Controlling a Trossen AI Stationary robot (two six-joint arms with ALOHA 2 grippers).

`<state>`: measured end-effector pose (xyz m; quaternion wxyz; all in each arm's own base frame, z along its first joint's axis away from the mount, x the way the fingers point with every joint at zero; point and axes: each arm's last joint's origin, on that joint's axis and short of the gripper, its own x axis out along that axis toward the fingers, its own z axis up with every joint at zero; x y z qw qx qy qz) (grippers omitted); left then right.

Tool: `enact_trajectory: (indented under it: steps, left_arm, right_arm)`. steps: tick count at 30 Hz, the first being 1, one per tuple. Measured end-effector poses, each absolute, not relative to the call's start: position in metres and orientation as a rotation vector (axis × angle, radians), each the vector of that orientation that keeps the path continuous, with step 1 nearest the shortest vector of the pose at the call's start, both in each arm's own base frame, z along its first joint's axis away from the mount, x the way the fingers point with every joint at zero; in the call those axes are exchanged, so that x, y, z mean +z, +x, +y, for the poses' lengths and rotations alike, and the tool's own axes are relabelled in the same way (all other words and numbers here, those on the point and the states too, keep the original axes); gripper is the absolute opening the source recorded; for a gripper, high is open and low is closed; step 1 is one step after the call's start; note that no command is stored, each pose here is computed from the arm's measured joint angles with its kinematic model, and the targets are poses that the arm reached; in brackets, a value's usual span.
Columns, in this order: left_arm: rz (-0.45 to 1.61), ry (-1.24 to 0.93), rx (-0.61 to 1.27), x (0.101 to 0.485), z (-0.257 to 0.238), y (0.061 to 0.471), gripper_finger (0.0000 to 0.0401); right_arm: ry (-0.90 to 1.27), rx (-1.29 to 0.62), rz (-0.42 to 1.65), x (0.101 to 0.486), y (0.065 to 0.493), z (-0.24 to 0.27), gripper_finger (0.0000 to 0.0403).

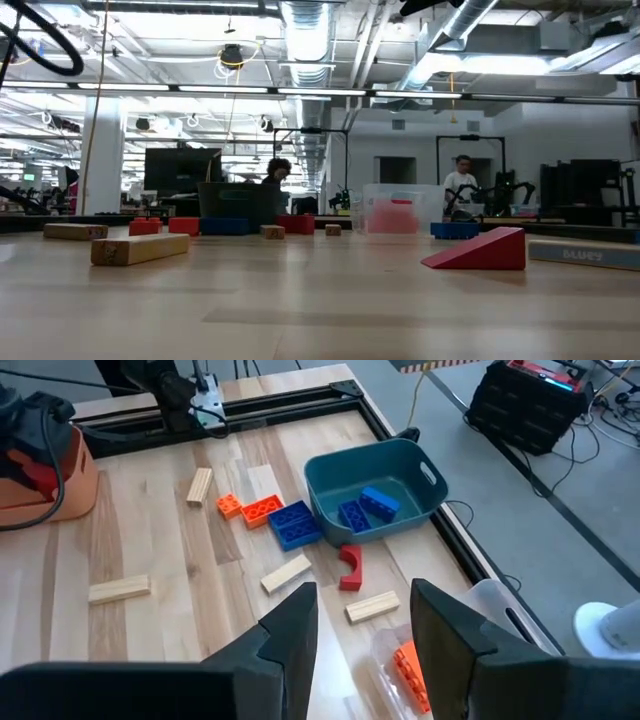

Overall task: Sort blocks
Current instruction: Put the red block into the orange bin, then put the brown block into the bottom transparent bin

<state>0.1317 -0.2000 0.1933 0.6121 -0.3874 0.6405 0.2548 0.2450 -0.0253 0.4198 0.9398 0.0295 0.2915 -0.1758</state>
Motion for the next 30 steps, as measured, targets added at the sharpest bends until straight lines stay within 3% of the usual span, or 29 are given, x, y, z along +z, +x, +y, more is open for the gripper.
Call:
enact_trajectory:
  steps: [9, 16, 20, 26, 30]
  left_arm:
    - [1.476, -0.933, 0.616, 0.202, -0.194, 0.128, 0.0218]
    - [1.325, -0.964, 0.279, 0.255, -0.177, 0.136, 0.0225]
    - [1.241, -0.854, 0.155, 0.277, -0.152, 0.145, 0.0214]
    - [1.291, -0.555, 0.289, 0.273, -0.1, 0.163, 0.0195]
    - [1.374, -0.34, 0.274, 0.258, -0.067, 0.176, 0.0186]
  right_arm:
    - [0.06, -0.358, 0.59, 0.42, 0.245, -0.025, 0.0154]
    - [0.053, -0.355, 0.59, 0.42, 0.245, -0.025, 0.0154]
    - [0.052, -0.354, 0.574, 0.422, 0.246, -0.025, 0.0154]
    - [0.045, -0.348, 0.525, 0.426, 0.249, -0.025, 0.0154]
    - [0.003, -0.318, 0.517, 0.424, 0.257, -0.021, 0.0154]
